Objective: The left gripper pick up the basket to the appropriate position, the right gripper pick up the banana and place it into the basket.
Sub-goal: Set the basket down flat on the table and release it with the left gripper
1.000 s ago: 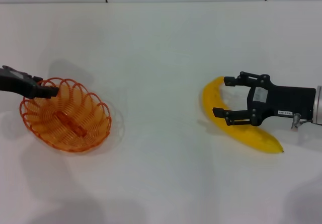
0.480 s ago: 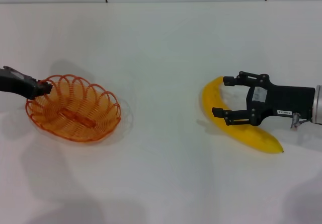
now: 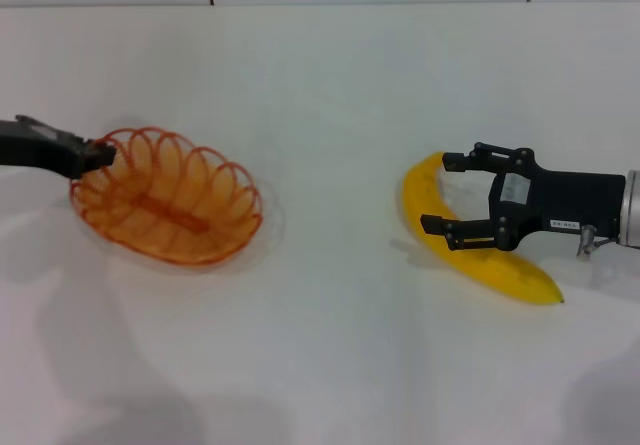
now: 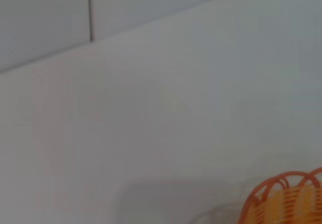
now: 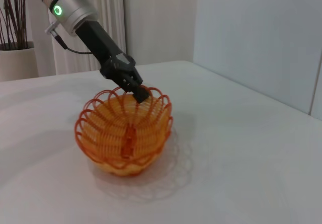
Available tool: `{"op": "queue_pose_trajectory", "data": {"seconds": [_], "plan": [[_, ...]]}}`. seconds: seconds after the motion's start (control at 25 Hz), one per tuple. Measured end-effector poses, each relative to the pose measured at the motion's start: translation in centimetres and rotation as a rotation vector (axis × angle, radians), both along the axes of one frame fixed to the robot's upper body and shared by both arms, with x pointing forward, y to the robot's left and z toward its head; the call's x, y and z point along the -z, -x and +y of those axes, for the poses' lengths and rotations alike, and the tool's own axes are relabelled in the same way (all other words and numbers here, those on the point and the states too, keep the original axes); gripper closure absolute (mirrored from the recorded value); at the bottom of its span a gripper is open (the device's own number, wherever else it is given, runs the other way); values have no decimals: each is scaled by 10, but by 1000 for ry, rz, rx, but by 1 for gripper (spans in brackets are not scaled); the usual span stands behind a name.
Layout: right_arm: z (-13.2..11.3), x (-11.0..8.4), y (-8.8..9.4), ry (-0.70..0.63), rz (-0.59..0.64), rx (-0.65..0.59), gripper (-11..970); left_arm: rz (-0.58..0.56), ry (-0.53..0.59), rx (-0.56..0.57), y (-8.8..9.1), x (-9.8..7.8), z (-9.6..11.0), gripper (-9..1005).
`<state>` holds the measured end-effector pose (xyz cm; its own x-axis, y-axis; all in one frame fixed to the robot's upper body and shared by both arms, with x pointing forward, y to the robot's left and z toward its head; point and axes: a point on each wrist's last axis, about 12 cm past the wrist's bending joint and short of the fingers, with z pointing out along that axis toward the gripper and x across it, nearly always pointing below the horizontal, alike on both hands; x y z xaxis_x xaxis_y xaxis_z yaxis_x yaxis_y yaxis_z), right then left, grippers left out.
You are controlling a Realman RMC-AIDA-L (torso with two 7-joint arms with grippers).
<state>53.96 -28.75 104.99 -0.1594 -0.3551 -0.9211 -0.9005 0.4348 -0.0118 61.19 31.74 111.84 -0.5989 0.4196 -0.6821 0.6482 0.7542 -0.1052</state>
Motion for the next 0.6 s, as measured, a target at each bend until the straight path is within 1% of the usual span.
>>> {"op": "queue_pose_trajectory", "data": {"seconds": [0.16, 0.28, 0.6], "plan": [[1, 0, 0, 0, -2, -3, 96, -23, 71, 10, -1, 6, -9, 903], [2, -1, -1, -2, -4, -8, 97, -29, 100, 4, -1, 10, -12, 907], [2, -1, -1, -5, -4, -10, 99, -32, 136, -58, 0, 26, -18, 913]]}}
